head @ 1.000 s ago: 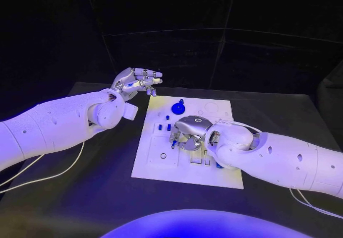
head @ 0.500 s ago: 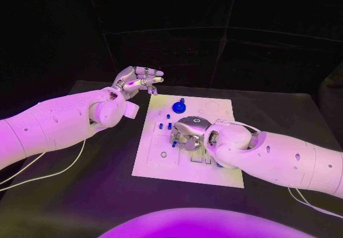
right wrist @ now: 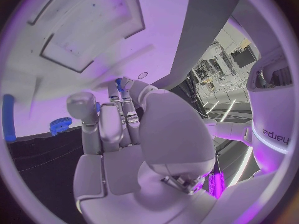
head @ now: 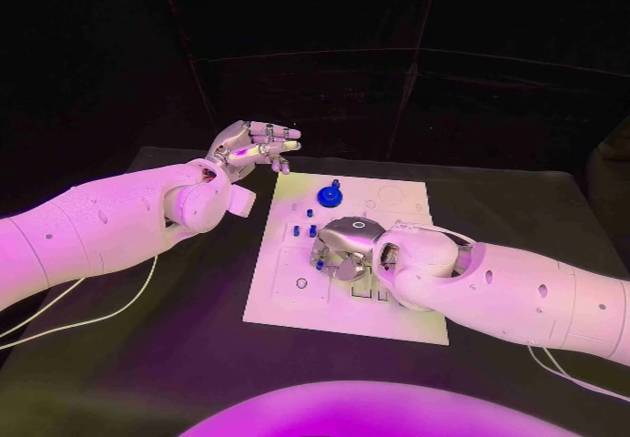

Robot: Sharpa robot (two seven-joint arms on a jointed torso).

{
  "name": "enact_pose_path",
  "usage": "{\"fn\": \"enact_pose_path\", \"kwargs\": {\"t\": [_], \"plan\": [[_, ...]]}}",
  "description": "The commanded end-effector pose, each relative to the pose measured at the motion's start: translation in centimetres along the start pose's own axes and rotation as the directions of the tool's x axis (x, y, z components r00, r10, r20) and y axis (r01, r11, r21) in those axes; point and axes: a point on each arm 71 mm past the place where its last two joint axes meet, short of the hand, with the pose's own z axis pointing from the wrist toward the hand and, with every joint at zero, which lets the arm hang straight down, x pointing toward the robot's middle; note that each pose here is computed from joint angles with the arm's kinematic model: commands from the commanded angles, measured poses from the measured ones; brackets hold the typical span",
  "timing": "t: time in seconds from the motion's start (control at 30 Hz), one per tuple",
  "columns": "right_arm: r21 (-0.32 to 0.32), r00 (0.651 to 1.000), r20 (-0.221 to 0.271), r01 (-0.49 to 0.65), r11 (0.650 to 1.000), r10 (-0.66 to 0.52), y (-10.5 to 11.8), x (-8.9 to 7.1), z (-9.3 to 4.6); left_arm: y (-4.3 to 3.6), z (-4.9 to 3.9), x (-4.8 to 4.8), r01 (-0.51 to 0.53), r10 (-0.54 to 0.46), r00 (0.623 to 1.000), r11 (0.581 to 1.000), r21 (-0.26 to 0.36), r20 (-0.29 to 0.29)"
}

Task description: Assemble the parts on the task board

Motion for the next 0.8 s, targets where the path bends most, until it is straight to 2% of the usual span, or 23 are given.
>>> {"fn": "enact_pose_path", "kwargs": {"t": [0.03, 0.33, 0.47, 0.7, 0.8], "plan": [[-0.010, 1.000, 0.016, 0.008, 1.000, -0.008, 0.1, -0.1, 0.1, -0.13, 0.06, 0.05, 0.010, -0.010, 1.000, 1.000, 0.004, -0.009], [-0.009, 0.998, 0.070, -0.004, 1.000, 0.005, -0.1, -0.3, -0.2, -0.10, 0.05, -0.01, 0.010, -0.010, 1.000, 1.000, 0.000, -0.010], [-0.017, 0.993, 0.118, -0.019, 1.000, 0.020, -0.3, -0.7, -0.7, -0.08, 0.04, -0.06, 0.010, -0.010, 1.000, 1.000, -0.001, -0.010], [0.006, 0.986, 0.157, -0.058, 0.998, 0.056, -1.3, -1.2, -2.9, -0.06, -0.03, -0.16, 0.010, -0.010, 1.000, 1.000, -0.004, -0.010], [0.073, 0.984, 0.164, -0.078, 0.994, 0.065, -3.1, -2.4, -4.4, -0.05, -0.10, -0.26, 0.009, -0.009, 1.000, 1.000, -0.005, -0.008]]}}
